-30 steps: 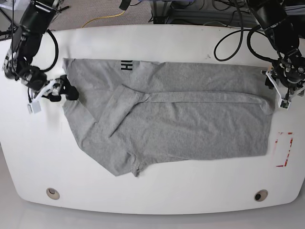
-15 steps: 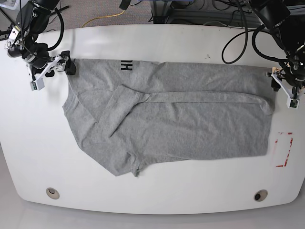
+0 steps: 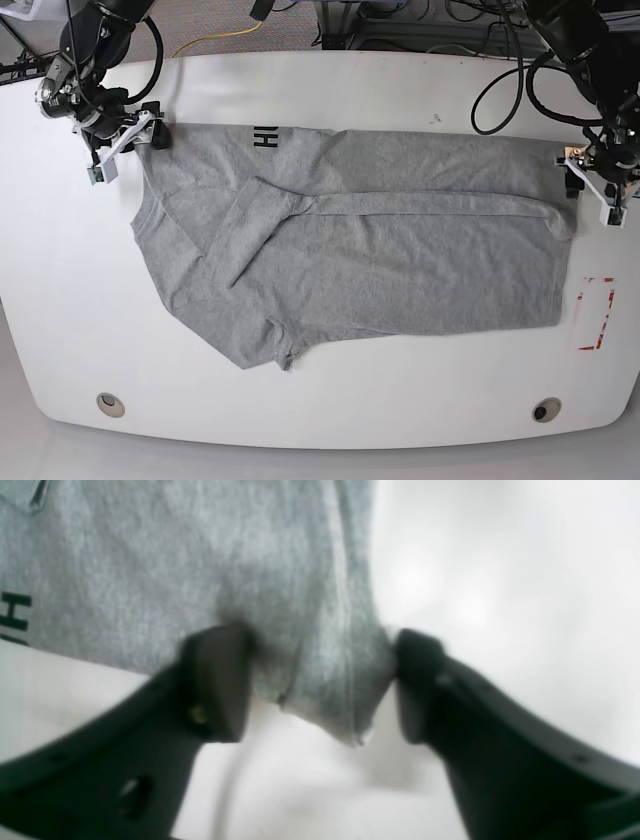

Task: Fold the T-shirt properly
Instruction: 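Grasp the shirt's collar-side edge with both grippers, then pull the held edge with both grippers away from the hem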

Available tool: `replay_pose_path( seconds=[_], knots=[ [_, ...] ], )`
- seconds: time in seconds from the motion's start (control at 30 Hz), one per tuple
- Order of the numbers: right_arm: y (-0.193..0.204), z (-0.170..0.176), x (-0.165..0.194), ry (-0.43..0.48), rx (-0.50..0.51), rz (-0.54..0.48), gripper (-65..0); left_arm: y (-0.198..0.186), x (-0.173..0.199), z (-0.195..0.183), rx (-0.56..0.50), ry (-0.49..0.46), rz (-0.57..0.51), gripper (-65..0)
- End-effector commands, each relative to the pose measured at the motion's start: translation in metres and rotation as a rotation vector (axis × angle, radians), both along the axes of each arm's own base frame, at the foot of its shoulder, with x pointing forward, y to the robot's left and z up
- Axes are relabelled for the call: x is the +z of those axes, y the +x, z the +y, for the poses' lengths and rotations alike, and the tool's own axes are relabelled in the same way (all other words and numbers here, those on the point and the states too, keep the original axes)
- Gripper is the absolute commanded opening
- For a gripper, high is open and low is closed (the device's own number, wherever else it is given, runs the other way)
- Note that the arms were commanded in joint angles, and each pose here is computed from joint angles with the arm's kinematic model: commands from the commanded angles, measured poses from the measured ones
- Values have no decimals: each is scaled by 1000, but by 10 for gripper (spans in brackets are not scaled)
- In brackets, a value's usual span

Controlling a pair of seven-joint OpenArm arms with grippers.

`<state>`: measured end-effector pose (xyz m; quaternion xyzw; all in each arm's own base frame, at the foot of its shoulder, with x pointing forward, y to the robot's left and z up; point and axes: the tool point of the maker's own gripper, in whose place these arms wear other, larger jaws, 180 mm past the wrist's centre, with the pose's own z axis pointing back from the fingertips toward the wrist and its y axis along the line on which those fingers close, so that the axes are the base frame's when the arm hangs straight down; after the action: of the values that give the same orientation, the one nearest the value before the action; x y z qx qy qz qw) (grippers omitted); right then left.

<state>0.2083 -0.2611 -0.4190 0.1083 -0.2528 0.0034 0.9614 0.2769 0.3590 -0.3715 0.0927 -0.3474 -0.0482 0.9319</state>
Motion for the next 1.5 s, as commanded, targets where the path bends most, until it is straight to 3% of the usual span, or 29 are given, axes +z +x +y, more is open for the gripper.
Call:
replay_pose_path(
  seconds=[0.0, 0.1, 0.23, 0.5, 0.77, 0.83, 1.0, 1.2, 1.47],
  knots=[
    [0, -5, 3, -28, 8, 0, -414, 11, 11, 12, 5, 7, -38, -254],
    [-1, -5, 3, -25, 9, 6, -539, 11, 1, 10, 8, -28, -37, -254],
    [-4, -5, 2, -27, 10, 13, -650, 8, -7, 9, 8, -43, -28, -254],
    [-8, -5, 1, -28, 11, 19, -650, -12, -27, -9, -91, -9, 73, -254],
    [-8, -5, 1, -29, 10, 19, -650, -31, -36, -8, -99, 9, 121, -262],
    [-7, -6, 4, -38, 13, 9, -650, -35, -41, -5, -90, 1, 135, -321],
    [-1, -8, 18, -75, 30, -26, -650, -47, -45, 2, -86, 10, 169, -650],
    [-12, -10, 32, -146, 64, -16, -650, -68, -52, 9, -86, 30, 237, -650],
    [-43, -18, 35, -212, 94, 64, -650, -87, -31, 3, -144, 118, 233, -650]
  ],
)
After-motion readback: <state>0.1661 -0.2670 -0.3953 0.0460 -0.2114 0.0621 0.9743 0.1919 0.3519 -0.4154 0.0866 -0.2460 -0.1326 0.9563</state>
